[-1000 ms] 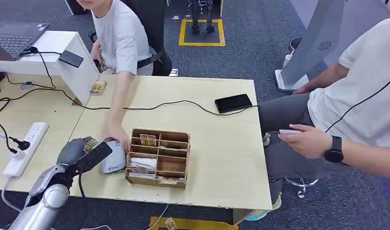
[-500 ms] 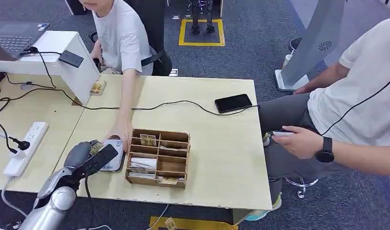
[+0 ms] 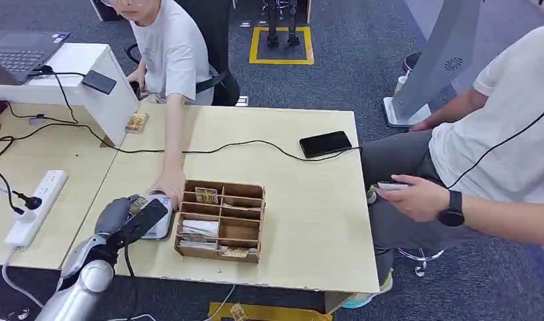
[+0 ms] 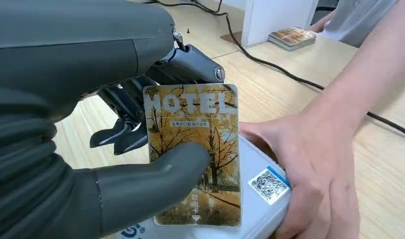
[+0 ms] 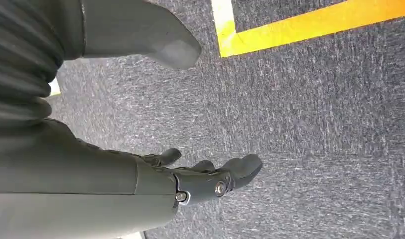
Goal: Pass the card to the sensor for recognition and then transmit it.
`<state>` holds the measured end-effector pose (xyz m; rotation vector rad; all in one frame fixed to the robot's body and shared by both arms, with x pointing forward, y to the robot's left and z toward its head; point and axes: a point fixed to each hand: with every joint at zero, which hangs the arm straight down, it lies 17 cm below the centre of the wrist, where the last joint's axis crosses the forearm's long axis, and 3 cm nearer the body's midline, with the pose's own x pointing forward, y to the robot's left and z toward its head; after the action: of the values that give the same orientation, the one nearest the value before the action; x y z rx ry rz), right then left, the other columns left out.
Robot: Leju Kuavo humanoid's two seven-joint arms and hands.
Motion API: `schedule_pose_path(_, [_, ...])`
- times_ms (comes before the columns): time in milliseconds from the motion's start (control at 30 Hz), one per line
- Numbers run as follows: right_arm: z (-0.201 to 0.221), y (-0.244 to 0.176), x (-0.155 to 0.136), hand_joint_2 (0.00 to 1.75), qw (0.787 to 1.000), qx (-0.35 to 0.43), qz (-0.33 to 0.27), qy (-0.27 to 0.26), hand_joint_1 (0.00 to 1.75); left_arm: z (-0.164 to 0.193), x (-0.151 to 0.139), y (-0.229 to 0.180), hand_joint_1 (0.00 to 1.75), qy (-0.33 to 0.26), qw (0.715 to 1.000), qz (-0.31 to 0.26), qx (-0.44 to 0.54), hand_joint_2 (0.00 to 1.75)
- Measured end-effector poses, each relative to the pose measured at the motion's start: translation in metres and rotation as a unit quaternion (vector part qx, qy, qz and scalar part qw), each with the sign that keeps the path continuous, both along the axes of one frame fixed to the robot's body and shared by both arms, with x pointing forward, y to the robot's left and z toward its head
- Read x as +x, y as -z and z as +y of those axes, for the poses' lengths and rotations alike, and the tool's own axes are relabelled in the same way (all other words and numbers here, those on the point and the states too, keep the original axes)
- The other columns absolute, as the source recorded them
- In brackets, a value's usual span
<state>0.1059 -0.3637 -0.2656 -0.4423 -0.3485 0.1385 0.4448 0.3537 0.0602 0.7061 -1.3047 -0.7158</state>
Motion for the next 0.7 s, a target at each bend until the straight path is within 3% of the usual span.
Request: schedule_pose_path(700, [0.0019, -0.0004, 0.0034, 1.75, 1.000, -0.004, 0.002, -0.020, 0.00, -0.0015, 0.0063, -0.0033, 1.75, -0.017, 1.000, -0.018, 0.008, 1.75])
